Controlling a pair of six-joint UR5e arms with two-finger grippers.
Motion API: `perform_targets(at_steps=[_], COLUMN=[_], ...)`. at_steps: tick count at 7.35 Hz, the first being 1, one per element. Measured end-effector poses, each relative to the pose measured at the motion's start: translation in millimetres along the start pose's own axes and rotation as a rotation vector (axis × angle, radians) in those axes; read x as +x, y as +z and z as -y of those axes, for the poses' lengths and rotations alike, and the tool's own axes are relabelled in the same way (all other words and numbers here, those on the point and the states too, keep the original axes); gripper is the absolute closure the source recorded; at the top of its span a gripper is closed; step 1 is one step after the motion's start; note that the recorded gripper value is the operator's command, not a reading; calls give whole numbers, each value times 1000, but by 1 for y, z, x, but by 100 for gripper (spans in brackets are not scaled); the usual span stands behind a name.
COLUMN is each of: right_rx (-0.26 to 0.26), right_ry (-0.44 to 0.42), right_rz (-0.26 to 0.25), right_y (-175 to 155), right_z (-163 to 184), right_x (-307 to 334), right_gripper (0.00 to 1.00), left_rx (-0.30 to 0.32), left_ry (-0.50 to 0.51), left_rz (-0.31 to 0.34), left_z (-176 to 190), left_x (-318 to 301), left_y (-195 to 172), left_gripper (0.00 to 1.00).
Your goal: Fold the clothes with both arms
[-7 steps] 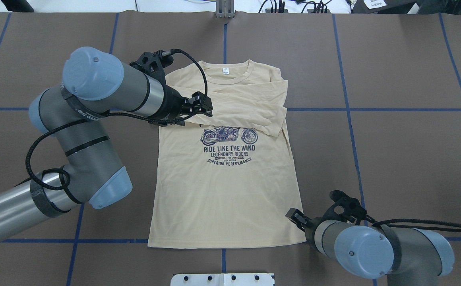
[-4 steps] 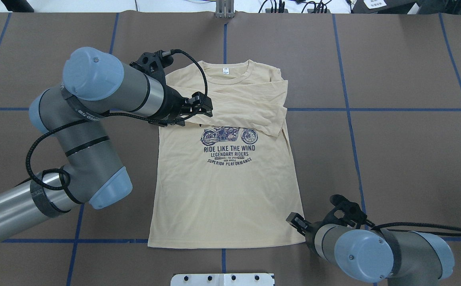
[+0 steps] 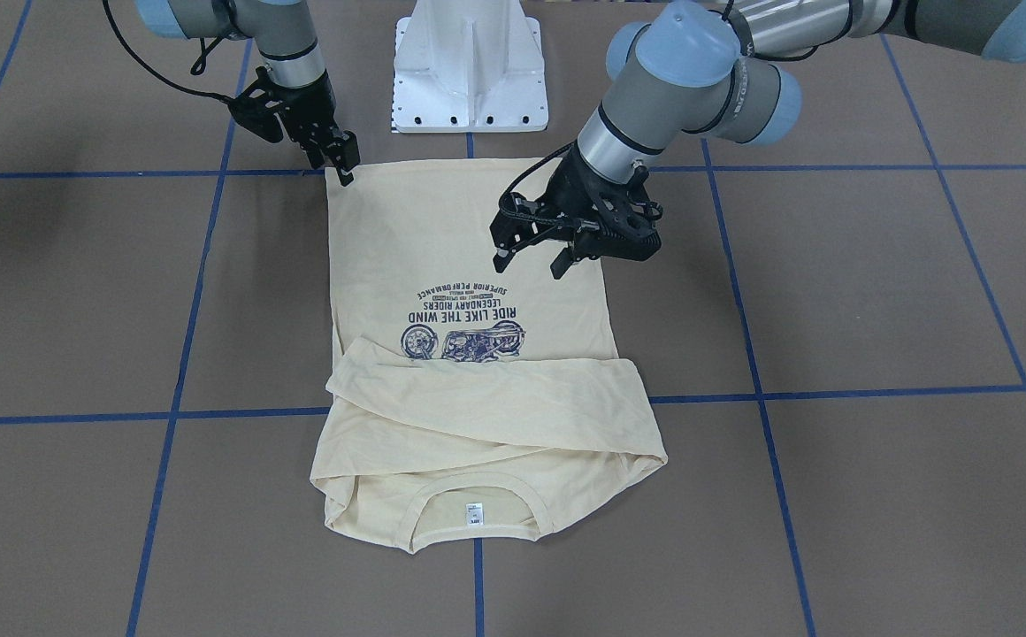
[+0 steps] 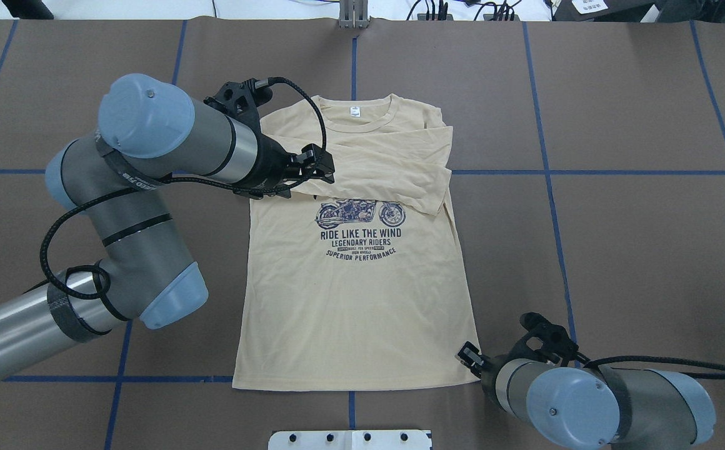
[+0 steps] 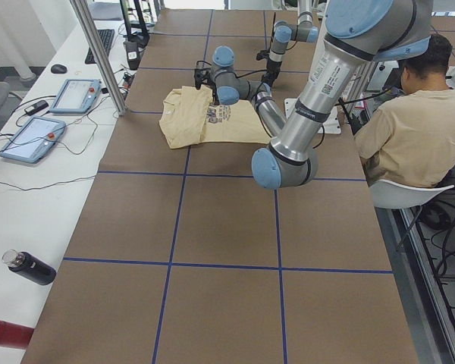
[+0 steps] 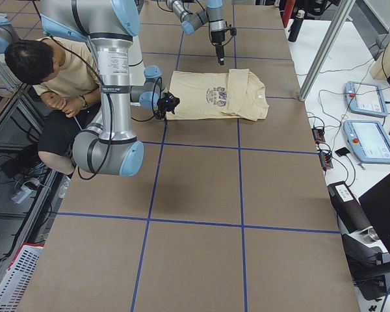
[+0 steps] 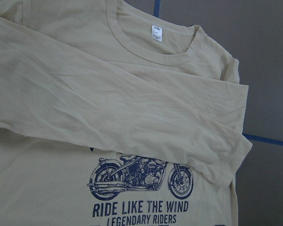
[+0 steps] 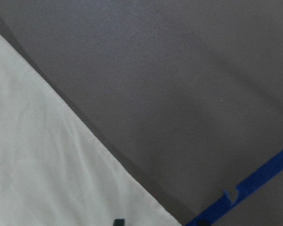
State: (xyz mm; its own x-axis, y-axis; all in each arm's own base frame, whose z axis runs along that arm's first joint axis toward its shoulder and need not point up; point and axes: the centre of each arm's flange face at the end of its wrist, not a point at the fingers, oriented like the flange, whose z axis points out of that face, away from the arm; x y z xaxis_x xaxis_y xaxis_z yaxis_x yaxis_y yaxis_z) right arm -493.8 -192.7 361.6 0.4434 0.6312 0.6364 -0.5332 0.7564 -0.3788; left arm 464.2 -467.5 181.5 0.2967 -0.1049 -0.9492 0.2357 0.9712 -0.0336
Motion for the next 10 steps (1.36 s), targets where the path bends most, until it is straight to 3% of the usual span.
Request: perform_targets(at_steps=[1, 2, 3, 4, 8, 10], right_rx=[-1, 0, -2, -8, -7, -15], right_ry=[-1, -1, -1, 0, 0, 1], right_rz=[0, -1, 1, 5, 3, 12], right_y=[0, 0, -2, -6, -12, -18], right_z=[-1, 0, 0, -1, 5, 4], right_x=[0, 1, 1, 1, 6, 5], right_gripper=[54, 66, 91, 100, 100, 100], left_rx=[1, 1, 1, 1, -1, 21], left_ry=[0, 0, 0, 0, -6, -50], left_rz=[1, 1, 1, 1, 9, 46], left_z=[0, 0, 0, 0, -1, -14], left_x=[0, -1, -1, -1, -5, -25], left_y=[0, 0, 0, 0, 3, 14], left_gripper=[15, 15, 15, 15, 16, 17])
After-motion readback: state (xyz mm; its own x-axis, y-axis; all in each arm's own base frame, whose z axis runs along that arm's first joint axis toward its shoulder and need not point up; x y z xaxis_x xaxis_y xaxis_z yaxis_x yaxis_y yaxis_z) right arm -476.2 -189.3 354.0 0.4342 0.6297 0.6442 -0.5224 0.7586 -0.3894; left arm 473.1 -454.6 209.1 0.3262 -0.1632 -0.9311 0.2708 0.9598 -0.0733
